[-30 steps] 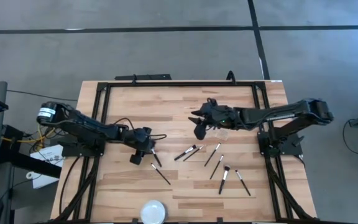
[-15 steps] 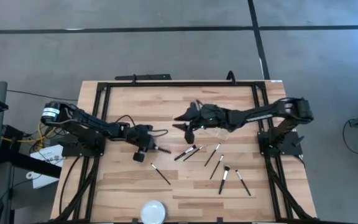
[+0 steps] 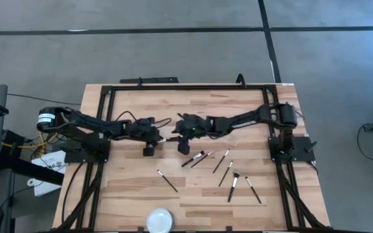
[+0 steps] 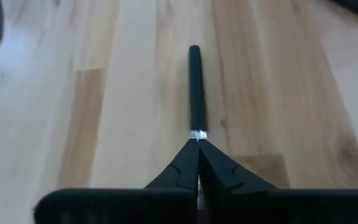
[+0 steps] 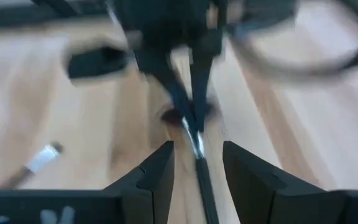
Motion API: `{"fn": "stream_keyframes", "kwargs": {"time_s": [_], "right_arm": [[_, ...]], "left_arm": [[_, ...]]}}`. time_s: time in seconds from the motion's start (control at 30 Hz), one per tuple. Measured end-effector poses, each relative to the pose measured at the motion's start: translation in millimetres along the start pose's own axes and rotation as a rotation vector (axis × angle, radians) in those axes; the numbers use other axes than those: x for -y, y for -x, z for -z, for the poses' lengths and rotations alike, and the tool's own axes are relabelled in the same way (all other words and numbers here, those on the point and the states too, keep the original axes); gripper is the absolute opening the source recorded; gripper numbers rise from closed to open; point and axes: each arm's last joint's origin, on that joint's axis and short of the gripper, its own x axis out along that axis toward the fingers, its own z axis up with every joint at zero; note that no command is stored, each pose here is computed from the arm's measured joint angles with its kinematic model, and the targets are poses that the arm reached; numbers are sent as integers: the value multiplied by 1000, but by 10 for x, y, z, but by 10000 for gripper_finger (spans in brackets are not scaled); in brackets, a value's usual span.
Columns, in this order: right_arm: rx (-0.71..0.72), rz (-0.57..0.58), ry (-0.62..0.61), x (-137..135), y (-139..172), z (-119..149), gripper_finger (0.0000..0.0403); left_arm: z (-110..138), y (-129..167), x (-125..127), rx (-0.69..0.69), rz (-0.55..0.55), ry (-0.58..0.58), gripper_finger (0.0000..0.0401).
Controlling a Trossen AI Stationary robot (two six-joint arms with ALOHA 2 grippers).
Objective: Pick & Place Makeup Brushes
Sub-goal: Put the black highlighter brush into the makeup organizer
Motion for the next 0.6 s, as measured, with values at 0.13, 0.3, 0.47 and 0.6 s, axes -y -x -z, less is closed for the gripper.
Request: {"fn": "stream_keyframes", "kwargs": {"time_s": [0.13,0.3,0.47,0.6], "right_arm": [[-67,5,-5,33,-255,87,127],[-122,8,-5,73,-524,142,127],[-187,8,22,84,-667,241,127],[-185,11,21,106,-753,296,126]], "left_arm": [[26,-16,-19,-16,-1,9,6],[33,-29,-14,-20,5,25,6],[20,-24,-19,-8,0,34,11],[-1,-7,-36,-2,-38,32,10]]}}
